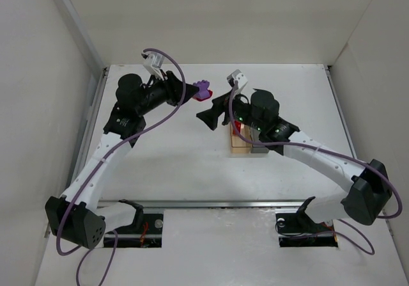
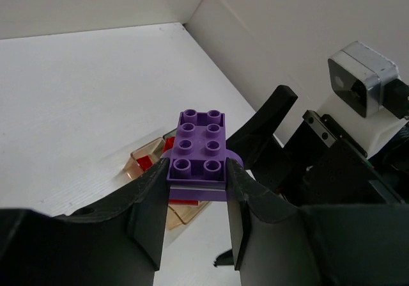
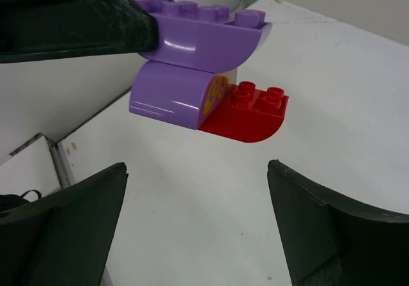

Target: Sort the legos into containers by color

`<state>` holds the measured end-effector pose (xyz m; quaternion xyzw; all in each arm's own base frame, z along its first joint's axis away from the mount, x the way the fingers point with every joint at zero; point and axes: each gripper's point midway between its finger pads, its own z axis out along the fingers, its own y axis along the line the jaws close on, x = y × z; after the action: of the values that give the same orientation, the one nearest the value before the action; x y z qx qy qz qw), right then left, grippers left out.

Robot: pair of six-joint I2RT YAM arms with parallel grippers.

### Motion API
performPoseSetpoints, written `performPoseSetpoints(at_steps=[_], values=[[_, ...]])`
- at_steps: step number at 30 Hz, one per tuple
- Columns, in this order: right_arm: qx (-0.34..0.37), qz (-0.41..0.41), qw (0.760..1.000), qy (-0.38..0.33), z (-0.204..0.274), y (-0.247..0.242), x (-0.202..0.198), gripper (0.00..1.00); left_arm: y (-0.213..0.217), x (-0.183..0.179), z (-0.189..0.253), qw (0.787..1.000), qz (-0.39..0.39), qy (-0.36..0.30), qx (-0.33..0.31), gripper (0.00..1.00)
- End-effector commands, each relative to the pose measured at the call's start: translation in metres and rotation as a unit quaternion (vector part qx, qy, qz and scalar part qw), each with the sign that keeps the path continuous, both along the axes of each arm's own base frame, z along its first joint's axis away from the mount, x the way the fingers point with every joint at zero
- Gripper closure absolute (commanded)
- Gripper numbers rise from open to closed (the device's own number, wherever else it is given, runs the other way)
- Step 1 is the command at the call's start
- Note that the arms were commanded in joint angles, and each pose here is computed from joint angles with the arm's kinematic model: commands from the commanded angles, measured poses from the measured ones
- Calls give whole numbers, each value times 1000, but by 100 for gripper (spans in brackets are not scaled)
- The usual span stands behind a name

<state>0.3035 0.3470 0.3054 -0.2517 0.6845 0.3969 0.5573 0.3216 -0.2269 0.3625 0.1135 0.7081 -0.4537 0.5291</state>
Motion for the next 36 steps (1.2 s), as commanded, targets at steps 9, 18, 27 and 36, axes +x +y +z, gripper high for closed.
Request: performPoseSetpoints(at_steps=[9,18,27,36], values=[[91,-62,992,-68,85,-5,5,10,13,3,30,998,43,-43,-10,100],[87,-58,992,-65,92,11,18,23,15,4,23,998,47,-38,2,100],[68,-49,995,-49,78,22,25,29,15,5,30,997,47,-56,0,100],[69,-59,995,-50,80,25,33,67,13,0,22,998,36,-43,1,100]])
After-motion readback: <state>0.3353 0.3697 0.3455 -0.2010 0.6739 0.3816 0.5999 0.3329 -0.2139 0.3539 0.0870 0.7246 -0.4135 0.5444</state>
